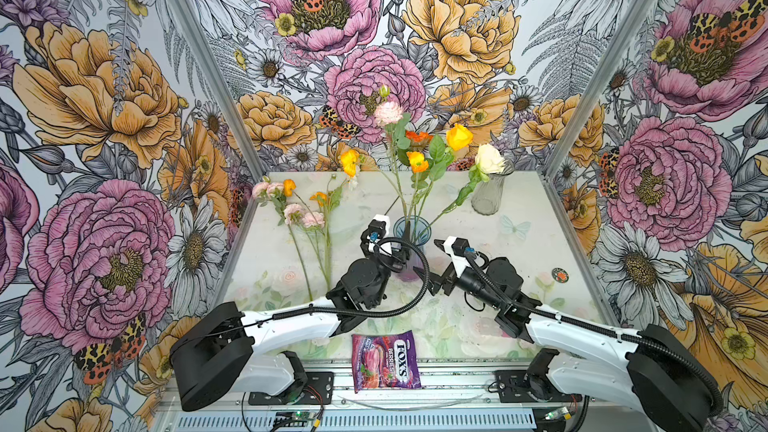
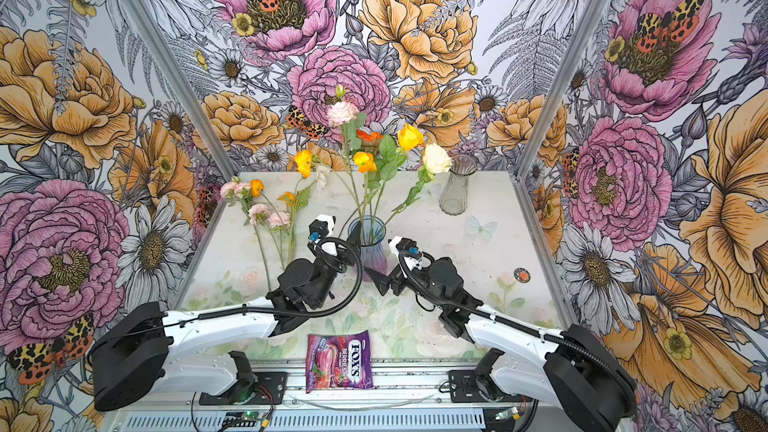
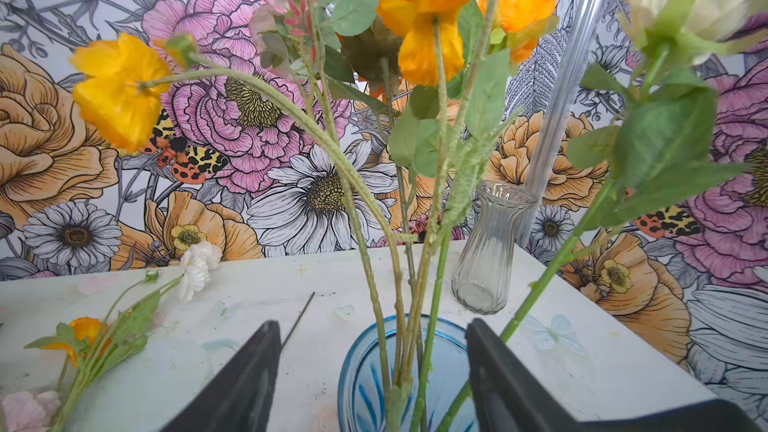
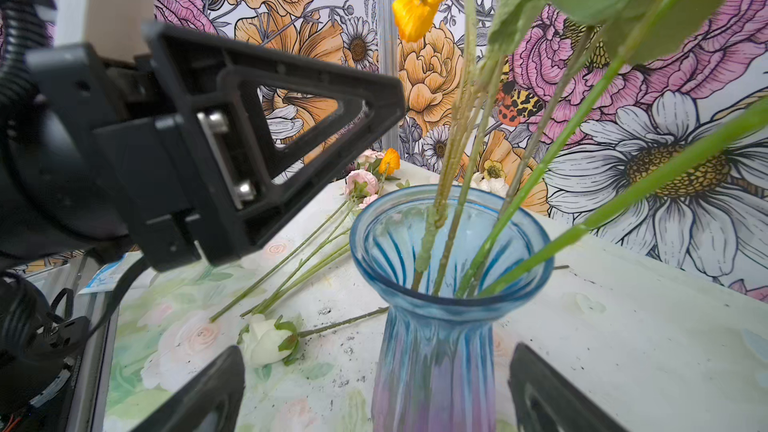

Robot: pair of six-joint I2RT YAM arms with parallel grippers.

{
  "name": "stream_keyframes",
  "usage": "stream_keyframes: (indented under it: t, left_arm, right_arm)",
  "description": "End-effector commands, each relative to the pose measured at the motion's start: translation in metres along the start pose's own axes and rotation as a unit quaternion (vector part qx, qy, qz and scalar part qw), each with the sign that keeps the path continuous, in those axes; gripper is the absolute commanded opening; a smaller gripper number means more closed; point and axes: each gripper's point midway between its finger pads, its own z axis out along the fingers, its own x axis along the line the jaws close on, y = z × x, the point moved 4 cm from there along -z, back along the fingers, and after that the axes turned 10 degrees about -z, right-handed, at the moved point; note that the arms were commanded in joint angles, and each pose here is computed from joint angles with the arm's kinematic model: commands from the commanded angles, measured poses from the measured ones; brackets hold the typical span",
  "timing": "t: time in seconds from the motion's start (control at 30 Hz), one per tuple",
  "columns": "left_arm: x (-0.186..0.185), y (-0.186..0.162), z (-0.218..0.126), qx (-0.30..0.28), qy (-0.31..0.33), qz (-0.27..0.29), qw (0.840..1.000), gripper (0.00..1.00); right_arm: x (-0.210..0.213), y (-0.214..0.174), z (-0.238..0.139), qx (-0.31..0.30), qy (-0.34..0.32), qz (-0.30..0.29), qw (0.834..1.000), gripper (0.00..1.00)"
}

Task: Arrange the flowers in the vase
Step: 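Open the left gripper and draw it back from the vase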

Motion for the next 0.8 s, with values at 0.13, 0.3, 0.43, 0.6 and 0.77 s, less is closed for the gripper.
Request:
stream_keyframes:
  t: [0.13, 0.3, 0.43, 0.6, 0.77]
  left_arm:
    - [0.005, -0.006, 0.003, 0.092, -0.038, -0.021, 0.995, 0.79]
    - [-0.01, -0.003, -0.03, 0.112, -0.046, -0.036, 0.992, 0.99]
    - [-0.01, 0.016, -0.075, 0.11, -0.04, -0.049, 0.992, 0.99]
    - [0.013, 0.025, -0.115, 0.147, -0.043, -0.062, 0.986, 0.99]
    - [0.03, 0.033, -0.138, 0.168, -0.072, -0.036, 0.982, 0.99]
  right_arm:
    - [-0.011, 0.003, 0.0, -0.003, -0.024, -0.004, 1.0, 1.0]
    - [-0.023, 0.002, -0.008, 0.004, -0.046, -0.007, 0.999, 1.0]
    - [-0.03, 0.003, -0.014, 0.009, -0.069, -0.014, 0.997, 0.99]
    - [-0.039, 0.012, -0.014, 0.037, -0.084, -0.012, 0.996, 1.0]
    - [-0.041, 0.018, -0.023, 0.052, -0.095, 0.014, 0.994, 1.0]
